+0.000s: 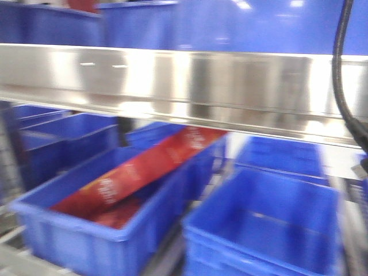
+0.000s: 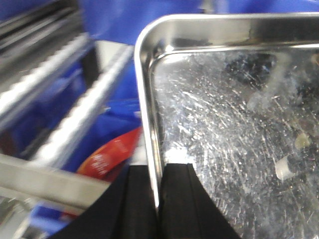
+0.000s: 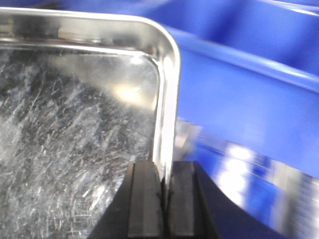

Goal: Stack silver trays without gaps
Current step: 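Turn the base away from the shelf while holding the tray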

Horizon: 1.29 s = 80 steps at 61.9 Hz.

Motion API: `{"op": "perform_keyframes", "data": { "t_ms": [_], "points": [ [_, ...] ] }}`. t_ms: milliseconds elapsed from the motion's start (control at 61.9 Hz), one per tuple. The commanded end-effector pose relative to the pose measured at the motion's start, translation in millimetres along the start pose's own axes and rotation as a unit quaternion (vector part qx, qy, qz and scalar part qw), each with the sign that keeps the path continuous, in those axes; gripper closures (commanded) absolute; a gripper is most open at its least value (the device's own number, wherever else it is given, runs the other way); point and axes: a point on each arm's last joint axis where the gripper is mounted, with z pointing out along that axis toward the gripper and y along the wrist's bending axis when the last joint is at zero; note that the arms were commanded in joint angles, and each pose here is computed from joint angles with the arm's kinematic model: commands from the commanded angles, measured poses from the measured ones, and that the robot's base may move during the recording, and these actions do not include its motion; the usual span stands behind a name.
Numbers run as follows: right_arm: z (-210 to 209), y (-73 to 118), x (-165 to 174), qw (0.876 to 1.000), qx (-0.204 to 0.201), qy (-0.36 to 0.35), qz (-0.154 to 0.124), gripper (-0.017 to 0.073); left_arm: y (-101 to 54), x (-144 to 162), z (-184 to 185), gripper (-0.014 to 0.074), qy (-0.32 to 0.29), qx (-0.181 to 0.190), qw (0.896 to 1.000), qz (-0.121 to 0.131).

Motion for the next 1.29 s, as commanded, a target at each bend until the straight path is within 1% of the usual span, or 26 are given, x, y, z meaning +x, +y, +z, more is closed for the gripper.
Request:
{"op": "perform_keyframes", "data": {
  "t_ms": [0, 1276],
  "points": [
    [-1.8, 5.5, -5.4, 0.999, -0.025, -0.031, -0.014, 0.0628, -5.6, -5.9, -7.1, 0.061, -0.029, 0.024, 0.999, 0.002],
    [-1.8, 5.5, -5.4, 0.999, -0.025, -0.031, -0.014, 0.0628, -5.6, -5.9, -7.1, 0.061, -0.029, 0.024, 0.999, 0.002]
  ]
}}
